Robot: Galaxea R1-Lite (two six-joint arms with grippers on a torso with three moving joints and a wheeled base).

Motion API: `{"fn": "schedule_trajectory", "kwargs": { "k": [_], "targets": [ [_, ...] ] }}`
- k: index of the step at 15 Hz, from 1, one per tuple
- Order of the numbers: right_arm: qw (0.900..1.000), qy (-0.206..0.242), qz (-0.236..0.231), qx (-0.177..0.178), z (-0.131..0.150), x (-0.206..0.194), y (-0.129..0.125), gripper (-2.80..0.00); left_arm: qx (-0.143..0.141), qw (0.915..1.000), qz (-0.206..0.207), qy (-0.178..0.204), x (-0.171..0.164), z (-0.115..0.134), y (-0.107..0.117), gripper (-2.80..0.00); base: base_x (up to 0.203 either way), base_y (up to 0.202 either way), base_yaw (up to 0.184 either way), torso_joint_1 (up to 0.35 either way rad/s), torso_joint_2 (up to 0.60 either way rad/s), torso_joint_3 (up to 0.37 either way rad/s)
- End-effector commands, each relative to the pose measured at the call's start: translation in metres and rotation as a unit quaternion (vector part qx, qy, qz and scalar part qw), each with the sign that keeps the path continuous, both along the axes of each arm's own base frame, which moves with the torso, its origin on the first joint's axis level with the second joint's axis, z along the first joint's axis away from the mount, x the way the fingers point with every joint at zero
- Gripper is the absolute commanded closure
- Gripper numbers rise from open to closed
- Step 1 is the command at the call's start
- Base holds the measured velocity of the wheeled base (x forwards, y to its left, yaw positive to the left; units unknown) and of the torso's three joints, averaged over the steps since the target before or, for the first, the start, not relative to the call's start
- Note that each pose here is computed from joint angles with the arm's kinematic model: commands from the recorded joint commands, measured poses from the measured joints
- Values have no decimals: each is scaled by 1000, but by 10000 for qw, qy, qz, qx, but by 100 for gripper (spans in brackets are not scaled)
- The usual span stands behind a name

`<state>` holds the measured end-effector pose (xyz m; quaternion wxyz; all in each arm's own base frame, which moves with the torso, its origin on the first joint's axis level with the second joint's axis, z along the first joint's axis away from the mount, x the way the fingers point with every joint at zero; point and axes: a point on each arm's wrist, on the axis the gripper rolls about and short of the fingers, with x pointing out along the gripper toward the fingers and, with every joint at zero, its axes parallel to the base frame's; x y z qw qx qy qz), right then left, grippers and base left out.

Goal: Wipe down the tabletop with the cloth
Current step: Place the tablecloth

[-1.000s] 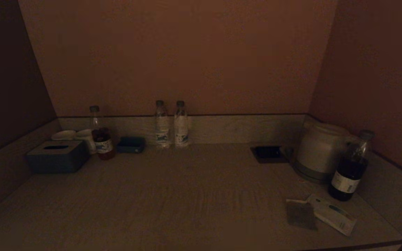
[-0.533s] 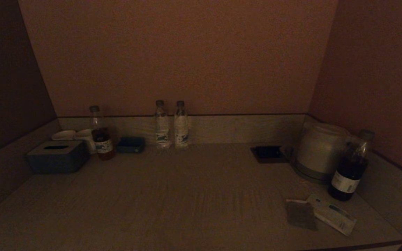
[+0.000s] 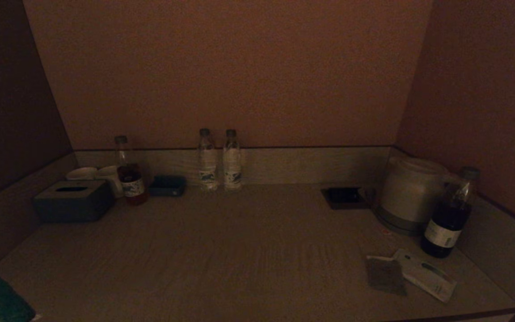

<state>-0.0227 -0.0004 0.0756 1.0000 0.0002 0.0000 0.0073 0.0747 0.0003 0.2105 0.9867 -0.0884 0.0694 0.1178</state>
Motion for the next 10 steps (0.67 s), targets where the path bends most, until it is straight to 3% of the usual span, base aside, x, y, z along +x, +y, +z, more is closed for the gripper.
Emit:
{"fn": "schedule_trajectory", "kwargs": {
  "k": [1, 5, 10],
  "targets": [
    [10000, 0, 3, -2, 0, 0, 0, 0, 35, 9936, 363, 1071, 61, -15, 4, 0, 0, 0, 0, 0, 0, 0],
    [10000, 0, 3, -2, 0, 0, 0, 0, -66, 9841, 1174, 1333, 141, -31, 38, 0, 0, 0, 0, 0, 0, 0],
    [10000, 0, 3, -2, 0, 0, 0, 0, 11, 9836, 1390, 1146, 188, -35, 58, 0, 0, 0, 0, 0, 0, 0]
  ]
}}
